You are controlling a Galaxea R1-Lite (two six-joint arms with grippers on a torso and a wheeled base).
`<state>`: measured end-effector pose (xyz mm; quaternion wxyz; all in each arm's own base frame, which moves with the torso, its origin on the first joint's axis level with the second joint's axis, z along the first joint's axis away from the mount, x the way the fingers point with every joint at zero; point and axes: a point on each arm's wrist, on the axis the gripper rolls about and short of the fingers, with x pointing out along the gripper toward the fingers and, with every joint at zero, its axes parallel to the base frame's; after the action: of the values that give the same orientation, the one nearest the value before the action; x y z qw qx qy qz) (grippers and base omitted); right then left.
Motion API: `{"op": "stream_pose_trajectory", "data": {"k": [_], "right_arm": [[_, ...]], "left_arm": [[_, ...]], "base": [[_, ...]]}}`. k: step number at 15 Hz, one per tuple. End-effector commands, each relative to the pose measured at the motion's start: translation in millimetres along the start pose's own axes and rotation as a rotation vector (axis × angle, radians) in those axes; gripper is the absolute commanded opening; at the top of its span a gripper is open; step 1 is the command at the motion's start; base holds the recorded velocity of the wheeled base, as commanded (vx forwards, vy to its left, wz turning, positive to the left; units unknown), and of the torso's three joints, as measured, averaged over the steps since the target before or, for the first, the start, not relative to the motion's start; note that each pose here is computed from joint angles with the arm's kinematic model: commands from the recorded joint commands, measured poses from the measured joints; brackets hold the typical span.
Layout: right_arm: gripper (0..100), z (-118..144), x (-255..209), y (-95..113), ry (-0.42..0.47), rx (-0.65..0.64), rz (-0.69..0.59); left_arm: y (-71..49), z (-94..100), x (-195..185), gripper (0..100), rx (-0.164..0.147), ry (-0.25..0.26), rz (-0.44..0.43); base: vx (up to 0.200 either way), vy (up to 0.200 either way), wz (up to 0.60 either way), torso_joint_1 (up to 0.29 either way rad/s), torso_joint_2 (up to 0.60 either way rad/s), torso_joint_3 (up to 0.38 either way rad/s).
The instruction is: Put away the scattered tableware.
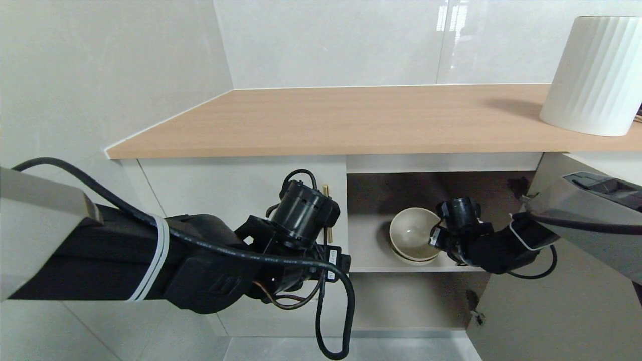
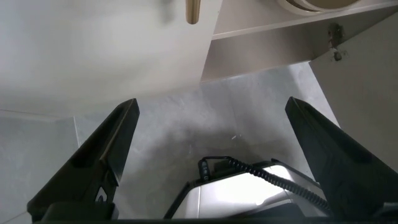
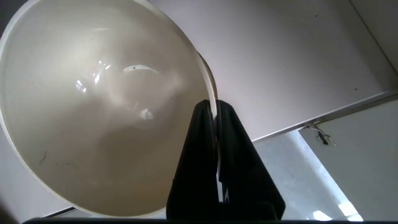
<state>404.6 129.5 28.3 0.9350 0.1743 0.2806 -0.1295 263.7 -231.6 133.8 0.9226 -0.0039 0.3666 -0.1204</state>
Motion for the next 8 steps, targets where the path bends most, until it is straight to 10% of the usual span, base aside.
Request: {"op": "stream_pose_trajectory", "data": {"k": [1, 4, 5, 8], "right_arm": [[0, -0.6, 0.4, 0.1, 0.001, -0.001, 0.0], [0, -0.6, 0.4, 0.1, 0.002, -0.003, 0.001], [100, -0.6, 0.4, 0.1, 0.002, -0.003, 0.001], [100, -1.5, 0.2, 0.3, 0.008, -0.005, 0.005]], "left_arm": [[-0.1, 0.1, -0.2, 100, -0.001, -0.001, -0.001], [-0.1, 0.1, -0.2, 100, -0.001, -0.001, -0.001], [-0.1, 0.1, -0.2, 100, -0.001, -0.001, -0.001], [-0.2, -0.2, 0.3, 100, 0.0, 0.001, 0.0]], "base": [[0.0, 0.0, 0.0, 0.0, 0.0, 0.0], [0.0, 0.0, 0.0, 0.0, 0.0, 0.0], [0.0, 0.0, 0.0, 0.0, 0.0, 0.0], [0.0, 0.0, 0.0, 0.0, 0.0, 0.0]]}}
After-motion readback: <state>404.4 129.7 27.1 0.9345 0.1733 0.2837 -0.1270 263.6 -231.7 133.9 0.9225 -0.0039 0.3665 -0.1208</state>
